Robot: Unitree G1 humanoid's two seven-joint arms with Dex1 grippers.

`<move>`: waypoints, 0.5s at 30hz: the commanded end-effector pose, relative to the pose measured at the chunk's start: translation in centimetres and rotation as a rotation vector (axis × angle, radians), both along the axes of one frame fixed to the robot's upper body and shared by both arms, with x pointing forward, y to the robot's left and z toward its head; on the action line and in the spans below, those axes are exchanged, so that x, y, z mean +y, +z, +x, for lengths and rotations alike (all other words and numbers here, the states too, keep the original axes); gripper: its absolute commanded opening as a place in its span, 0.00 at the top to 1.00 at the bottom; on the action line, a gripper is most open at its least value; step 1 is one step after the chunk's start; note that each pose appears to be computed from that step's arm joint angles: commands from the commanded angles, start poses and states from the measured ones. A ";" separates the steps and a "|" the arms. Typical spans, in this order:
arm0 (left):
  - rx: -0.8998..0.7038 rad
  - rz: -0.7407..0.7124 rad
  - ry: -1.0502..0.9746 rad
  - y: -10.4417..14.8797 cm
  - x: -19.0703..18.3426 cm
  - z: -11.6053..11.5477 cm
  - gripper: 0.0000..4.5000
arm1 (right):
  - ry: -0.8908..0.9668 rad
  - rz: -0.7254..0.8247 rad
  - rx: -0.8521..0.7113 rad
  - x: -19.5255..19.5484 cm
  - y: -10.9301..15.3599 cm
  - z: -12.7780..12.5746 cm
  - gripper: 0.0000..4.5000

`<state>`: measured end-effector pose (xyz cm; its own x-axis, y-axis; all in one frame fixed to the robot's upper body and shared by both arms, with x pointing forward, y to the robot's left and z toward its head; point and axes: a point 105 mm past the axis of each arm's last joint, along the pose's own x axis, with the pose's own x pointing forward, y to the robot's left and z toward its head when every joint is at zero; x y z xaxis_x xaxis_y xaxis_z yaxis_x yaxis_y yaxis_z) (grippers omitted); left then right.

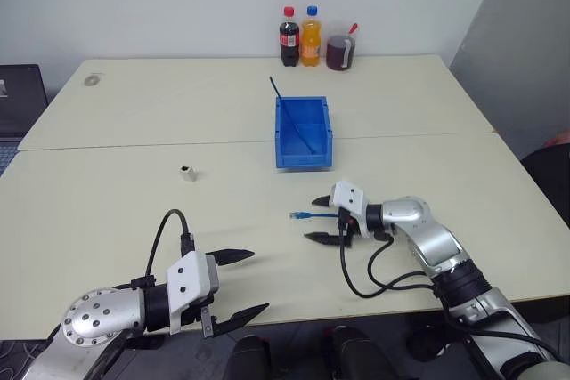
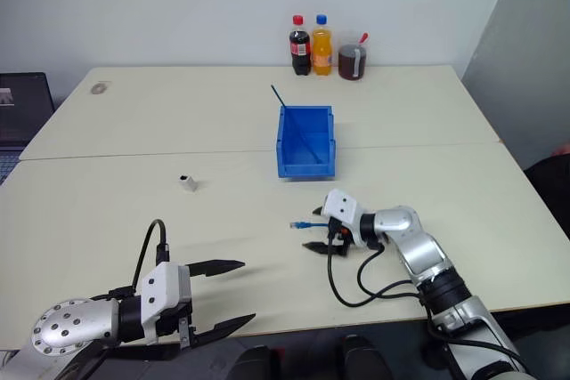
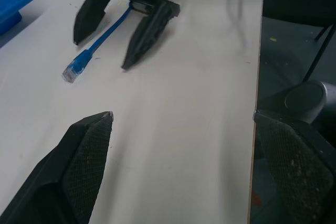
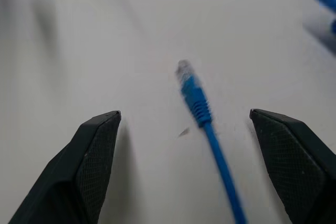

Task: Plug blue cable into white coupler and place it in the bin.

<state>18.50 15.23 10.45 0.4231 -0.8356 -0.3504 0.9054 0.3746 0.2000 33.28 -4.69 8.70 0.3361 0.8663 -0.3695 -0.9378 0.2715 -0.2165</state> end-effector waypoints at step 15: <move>-0.039 0.003 -0.004 0.8 -0.1 -0.4 0.00 | -0.171 0.170 0.172 0.4 1.6 3.5 0.08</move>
